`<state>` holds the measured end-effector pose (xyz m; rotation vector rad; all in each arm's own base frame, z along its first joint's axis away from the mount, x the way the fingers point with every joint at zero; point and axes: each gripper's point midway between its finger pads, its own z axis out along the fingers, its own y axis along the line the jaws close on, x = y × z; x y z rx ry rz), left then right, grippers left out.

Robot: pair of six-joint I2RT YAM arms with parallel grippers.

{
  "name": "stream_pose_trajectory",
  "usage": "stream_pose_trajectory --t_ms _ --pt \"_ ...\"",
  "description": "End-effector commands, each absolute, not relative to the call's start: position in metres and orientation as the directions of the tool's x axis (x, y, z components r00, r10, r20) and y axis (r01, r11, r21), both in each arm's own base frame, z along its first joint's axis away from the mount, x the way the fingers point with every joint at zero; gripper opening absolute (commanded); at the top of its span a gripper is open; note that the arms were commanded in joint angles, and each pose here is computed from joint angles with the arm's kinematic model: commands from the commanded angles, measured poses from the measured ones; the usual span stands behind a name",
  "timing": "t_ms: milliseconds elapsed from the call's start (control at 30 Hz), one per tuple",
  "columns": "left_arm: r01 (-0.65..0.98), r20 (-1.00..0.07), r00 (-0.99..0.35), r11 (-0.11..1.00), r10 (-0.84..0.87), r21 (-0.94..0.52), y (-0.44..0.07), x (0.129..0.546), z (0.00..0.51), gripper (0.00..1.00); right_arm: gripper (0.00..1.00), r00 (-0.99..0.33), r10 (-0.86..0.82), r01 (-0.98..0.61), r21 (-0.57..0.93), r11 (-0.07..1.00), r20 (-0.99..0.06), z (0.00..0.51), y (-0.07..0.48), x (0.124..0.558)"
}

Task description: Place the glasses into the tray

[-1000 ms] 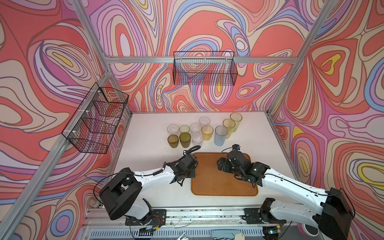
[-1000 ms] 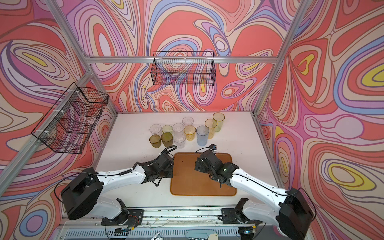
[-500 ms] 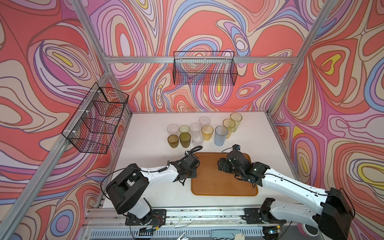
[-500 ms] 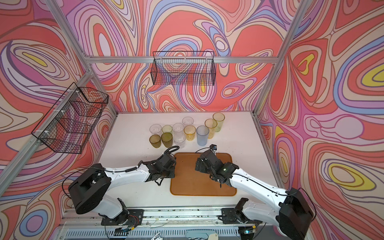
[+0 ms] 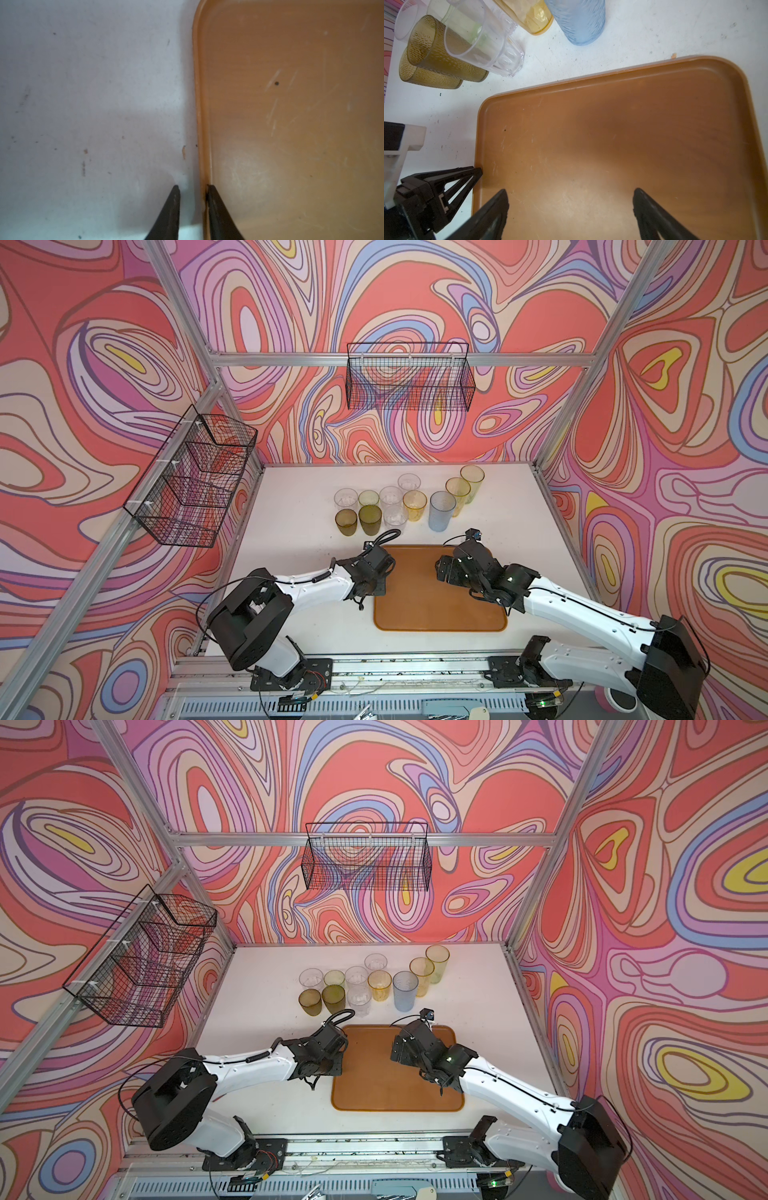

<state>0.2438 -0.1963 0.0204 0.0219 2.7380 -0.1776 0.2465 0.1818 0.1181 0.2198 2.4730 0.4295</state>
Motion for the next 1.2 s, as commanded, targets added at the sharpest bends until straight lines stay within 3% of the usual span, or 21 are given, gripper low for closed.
stream_pose_trajectory --t_ms 0,867,1167 --pt "0.019 -0.330 -0.944 1.000 0.022 0.014 -0.157 0.230 0.012 0.27 0.96 -0.783 0.279 0.086 0.349 0.933 -0.556 0.117 0.174 0.247" --pt "-0.134 -0.333 -0.940 0.976 -0.069 0.174 -0.070 0.256 0.034 0.40 0.96 -0.771 0.295 0.099 0.352 0.931 -0.564 0.121 0.165 0.248" --pt "-0.176 -0.440 -0.893 0.973 -0.094 0.147 -0.066 0.270 0.074 0.52 0.96 -0.791 0.282 0.057 0.393 0.918 -0.544 0.120 0.177 0.246"
